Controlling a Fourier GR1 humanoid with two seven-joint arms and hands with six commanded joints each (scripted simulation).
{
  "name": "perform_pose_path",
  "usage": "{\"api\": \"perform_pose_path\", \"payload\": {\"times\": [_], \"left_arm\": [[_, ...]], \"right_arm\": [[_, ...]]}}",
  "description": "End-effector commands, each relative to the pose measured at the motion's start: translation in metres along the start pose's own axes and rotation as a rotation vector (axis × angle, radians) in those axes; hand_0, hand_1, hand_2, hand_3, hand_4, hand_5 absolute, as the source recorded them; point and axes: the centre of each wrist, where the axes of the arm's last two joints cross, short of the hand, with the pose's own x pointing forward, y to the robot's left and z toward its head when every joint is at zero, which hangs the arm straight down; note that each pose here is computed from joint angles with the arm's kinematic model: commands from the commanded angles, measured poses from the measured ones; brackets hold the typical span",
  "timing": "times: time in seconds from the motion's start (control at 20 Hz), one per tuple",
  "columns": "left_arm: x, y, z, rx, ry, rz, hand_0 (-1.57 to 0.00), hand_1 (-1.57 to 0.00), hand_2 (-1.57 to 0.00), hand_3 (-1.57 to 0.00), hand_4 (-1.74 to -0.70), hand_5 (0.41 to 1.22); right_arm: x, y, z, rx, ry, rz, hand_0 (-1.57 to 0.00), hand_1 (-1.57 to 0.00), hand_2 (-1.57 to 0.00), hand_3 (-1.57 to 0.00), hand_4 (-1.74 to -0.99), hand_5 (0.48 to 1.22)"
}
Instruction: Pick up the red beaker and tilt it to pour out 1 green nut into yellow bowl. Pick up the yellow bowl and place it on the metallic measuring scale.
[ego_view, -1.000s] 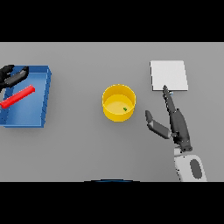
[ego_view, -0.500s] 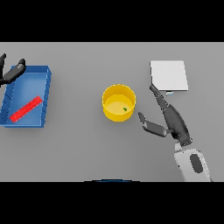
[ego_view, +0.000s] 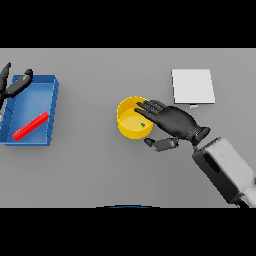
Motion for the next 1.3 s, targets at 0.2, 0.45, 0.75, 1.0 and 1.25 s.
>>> {"api": "perform_pose_path", "payload": {"times": [0.2, 0.45, 0.75, 1.0, 1.25], "left_arm": [[-0.002, 0.003, 0.001, -0.004, -0.005, 0.013, 0.00, 0.00, 0.00, 0.00, -0.72, 0.687], [-0.005, 0.001, 0.003, -0.011, 0.001, 0.025, 0.00, 0.00, 0.00, 0.00, -0.72, 0.686], [-0.005, 0.006, 0.003, -0.004, -0.006, 0.028, 0.00, 0.00, 0.00, 0.00, -0.72, 0.682], [-0.009, 0.007, 0.005, -0.008, -0.021, 0.039, 0.00, 0.00, 0.00, 0.00, -0.72, 0.686], [-0.008, 0.011, 0.004, -0.001, -0.015, 0.043, 0.00, 0.00, 0.00, 0.00, -0.72, 0.692]], "right_arm": [[0.003, -0.007, -0.028, 0.165, -0.077, 0.139, 0.00, 0.00, 0.00, 0.00, -1.215, 0.704], [0.002, -0.004, -0.054, 0.296, -0.060, 0.237, 0.00, 0.00, 0.00, 0.00, -1.226, 0.702], [0.002, -0.004, -0.071, 0.416, -0.040, 0.298, 0.00, 0.00, 0.00, 0.00, -1.270, 0.727], [0.003, 0.001, -0.077, 0.452, -0.036, 0.271, 0.00, 0.00, 0.00, 0.00, -1.305, 0.763], [0.005, 0.007, -0.082, 0.478, -0.012, 0.265, -0.54, -0.47, -0.31, -0.26, -1.420, 0.943]]}}
